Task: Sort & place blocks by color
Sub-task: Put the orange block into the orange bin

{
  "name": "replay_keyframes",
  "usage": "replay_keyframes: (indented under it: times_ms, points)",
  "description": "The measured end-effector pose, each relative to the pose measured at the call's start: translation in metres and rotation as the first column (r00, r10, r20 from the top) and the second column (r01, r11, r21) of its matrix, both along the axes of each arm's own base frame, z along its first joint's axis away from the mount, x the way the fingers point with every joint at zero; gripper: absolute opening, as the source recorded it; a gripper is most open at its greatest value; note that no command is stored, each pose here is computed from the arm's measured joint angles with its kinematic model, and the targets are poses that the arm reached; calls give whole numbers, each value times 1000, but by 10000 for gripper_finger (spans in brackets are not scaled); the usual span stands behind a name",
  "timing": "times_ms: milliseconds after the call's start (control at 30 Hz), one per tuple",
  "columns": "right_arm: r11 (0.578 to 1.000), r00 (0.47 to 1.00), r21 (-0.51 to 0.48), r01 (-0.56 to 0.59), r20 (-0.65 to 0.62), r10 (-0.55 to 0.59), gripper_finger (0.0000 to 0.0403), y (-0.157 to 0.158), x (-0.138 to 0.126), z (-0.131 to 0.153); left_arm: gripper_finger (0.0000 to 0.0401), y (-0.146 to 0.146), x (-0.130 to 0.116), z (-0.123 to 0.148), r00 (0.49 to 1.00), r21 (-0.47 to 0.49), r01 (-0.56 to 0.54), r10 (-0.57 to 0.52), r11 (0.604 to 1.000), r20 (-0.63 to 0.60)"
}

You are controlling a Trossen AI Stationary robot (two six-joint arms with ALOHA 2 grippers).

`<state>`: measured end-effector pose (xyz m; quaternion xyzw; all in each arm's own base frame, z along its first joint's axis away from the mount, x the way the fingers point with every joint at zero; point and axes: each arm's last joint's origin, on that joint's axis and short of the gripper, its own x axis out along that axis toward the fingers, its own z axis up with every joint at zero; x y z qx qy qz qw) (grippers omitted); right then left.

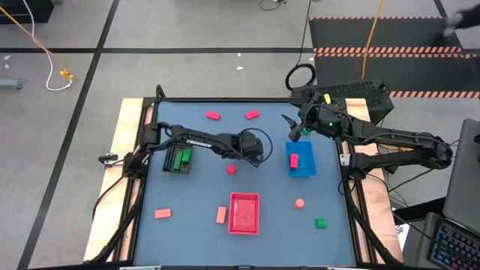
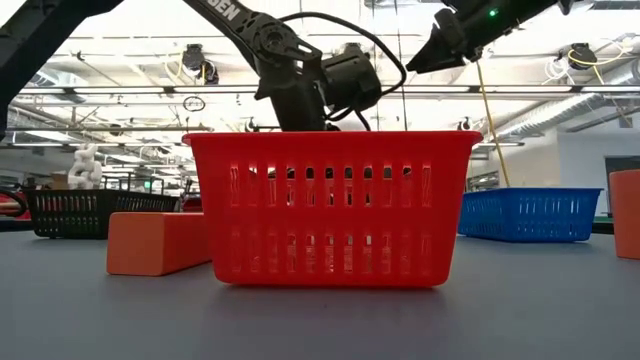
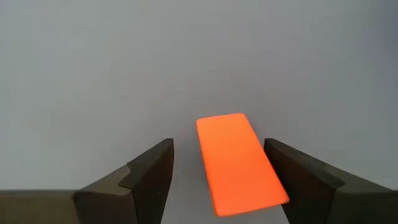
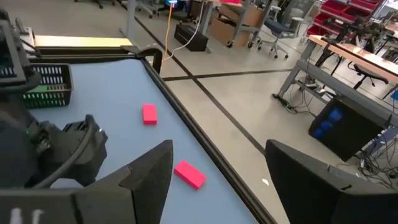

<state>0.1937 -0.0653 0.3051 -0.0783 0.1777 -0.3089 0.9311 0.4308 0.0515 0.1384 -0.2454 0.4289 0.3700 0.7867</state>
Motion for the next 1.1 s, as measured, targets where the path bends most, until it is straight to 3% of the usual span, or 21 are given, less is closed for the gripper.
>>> replay_keyframes:
  times_ms: [100,200,467,600,867,1100]
  points:
    - [1000,1000,-4,-1,-2,1,248,0,0,0,201,0,-1,0,1000,0,6,-6,1000,-12]
    - [1000,1000,-9,-3,-6,3,248,0,0,0,133,-3,0,0,999,7,30,-30,1000,-19]
    - [1000,1000,-17,-6,-12,6,248,0,0,0,130,-6,1,8,988,-58,154,-154,986,-2]
    - [1000,1000,-26,-10,-20,9,248,0,0,0,130,-19,2,43,964,-95,263,-257,960,68]
    - [999,999,-31,-14,-45,13,248,2,-6,1,130,-91,-28,125,911,-110,406,-393,907,121]
    - [998,998,60,10,-61,-6,248,5,-13,-4,130,-162,-51,142,880,-40,459,-448,888,157]
